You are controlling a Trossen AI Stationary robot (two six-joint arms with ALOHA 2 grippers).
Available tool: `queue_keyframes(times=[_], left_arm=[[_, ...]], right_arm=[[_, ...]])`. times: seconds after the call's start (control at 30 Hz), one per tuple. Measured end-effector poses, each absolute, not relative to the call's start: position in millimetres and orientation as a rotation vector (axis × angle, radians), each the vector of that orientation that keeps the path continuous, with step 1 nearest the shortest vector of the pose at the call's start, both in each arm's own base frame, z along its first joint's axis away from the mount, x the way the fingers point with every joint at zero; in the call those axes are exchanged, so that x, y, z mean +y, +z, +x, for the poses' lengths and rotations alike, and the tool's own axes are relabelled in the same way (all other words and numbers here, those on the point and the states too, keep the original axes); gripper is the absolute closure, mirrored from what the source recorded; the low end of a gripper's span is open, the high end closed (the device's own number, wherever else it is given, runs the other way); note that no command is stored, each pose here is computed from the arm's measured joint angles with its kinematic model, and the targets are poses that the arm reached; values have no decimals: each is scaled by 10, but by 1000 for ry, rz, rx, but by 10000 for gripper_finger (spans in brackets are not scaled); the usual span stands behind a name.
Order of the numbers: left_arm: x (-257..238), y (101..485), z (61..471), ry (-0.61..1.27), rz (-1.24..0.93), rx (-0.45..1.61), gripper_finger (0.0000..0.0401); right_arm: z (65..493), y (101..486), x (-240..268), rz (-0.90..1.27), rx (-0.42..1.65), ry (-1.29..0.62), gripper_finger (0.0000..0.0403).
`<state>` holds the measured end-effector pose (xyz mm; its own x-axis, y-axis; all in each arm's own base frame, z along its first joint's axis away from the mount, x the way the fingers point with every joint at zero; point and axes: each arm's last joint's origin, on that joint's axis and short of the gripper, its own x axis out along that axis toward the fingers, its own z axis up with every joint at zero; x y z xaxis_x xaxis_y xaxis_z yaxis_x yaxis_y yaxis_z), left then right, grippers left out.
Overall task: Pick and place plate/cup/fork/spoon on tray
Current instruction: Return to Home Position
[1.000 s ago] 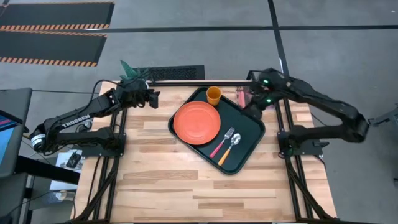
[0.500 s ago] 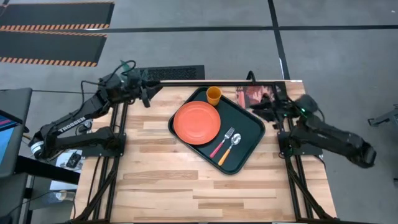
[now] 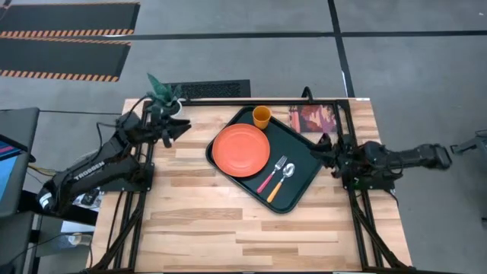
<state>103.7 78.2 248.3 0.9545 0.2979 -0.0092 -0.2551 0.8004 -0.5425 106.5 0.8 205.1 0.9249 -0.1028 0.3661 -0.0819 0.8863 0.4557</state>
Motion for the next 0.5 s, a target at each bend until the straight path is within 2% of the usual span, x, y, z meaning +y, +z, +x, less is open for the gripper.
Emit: queue_keyframes(times=[0.1,0.33,0.5], left_arm=[[710,2494,934,313,-541,-129,230],[661,2458,765,362,-540,-123,230],[700,2337,731,409,-553,-63,230]], right_arm=[[1028,2087,49,442,-433,-25,237],[846,2176,-19,392,-545,78,238],[880,2079,-117,372,-449,-8,239]])
